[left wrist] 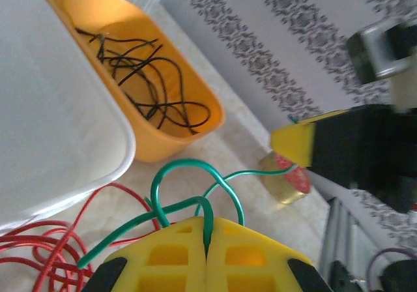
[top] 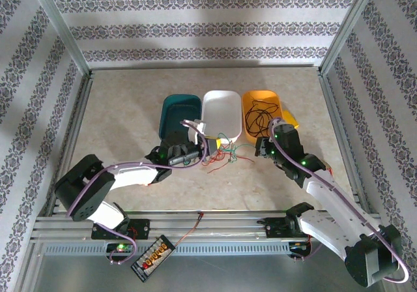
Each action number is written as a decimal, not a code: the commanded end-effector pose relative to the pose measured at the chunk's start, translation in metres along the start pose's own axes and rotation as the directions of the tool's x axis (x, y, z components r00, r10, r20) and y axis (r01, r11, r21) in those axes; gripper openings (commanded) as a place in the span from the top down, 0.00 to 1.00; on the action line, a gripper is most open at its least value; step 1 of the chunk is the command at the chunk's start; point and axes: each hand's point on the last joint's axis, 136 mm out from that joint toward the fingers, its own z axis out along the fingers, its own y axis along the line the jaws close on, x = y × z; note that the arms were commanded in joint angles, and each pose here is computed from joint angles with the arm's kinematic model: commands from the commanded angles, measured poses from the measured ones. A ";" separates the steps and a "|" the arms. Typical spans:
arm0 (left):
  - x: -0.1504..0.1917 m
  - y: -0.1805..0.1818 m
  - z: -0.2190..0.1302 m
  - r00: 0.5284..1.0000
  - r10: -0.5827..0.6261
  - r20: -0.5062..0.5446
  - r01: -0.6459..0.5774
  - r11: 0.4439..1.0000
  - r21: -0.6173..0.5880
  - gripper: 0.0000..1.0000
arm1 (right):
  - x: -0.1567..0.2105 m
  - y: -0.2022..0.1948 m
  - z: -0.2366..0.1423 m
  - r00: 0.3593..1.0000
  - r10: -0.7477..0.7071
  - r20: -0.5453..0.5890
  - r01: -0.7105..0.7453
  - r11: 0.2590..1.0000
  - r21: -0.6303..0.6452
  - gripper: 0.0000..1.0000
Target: Untangle the cables
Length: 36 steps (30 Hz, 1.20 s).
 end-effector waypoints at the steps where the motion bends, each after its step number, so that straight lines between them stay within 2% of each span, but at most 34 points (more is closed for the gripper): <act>1: -0.018 -0.021 -0.016 0.999 -0.023 0.045 0.018 0.993 0.116 1.00 | 0.012 -0.036 0.001 0.999 0.042 -0.004 -0.041 0.986 0.159 1.00; 7: -0.013 -0.022 -0.041 0.999 -0.046 -0.005 0.047 0.985 0.165 1.00 | 0.015 -0.063 -0.003 0.994 0.107 0.021 -0.109 0.960 0.257 1.00; 11: -0.012 -0.014 -0.057 0.999 -0.032 -0.027 0.035 0.992 0.123 1.00 | 0.016 -0.077 -0.006 0.986 0.159 0.043 -0.164 0.942 0.293 1.00; 13: -0.008 -0.005 -0.061 0.999 0.000 -0.049 0.003 0.999 0.055 1.00 | 0.016 -0.079 -0.007 0.983 0.176 0.057 -0.185 0.939 0.289 1.00; 15: -0.004 0.013 -0.064 0.995 0.036 -0.088 -0.041 0.997 -0.063 1.00 | 0.015 -0.079 -0.008 0.981 0.183 0.069 -0.196 0.940 0.278 1.00; 19: 0.002 0.041 -0.072 0.980 0.116 -0.163 -0.153 0.958 -0.242 1.00 | 0.011 -0.065 -0.005 0.979 0.187 0.084 -0.199 0.961 0.189 1.00; 22: -0.005 0.043 -0.075 0.979 0.147 -0.141 -0.182 0.942 -0.283 1.00 | 0.009 -0.062 -0.008 0.977 0.187 0.100 -0.202 0.965 0.168 1.00; 26: -0.023 0.058 -0.089 0.985 0.165 -0.043 -0.169 0.897 -0.408 1.00 | 0.006 -0.067 -0.014 0.972 0.188 0.138 -0.212 0.960 0.184 1.00; 29: -0.031 0.051 -0.095 0.984 0.178 0.009 -0.160 0.904 -0.397 1.00 | 0.001 -0.056 -0.014 0.974 0.179 0.140 -0.198 0.971 0.132 1.00; 36: -0.023 0.016 -0.074 0.985 0.171 -0.032 -0.173 0.958 -0.228 1.00 | -0.027 0.013 -0.011 0.982 0.123 0.145 -0.109 0.989 -0.102 1.00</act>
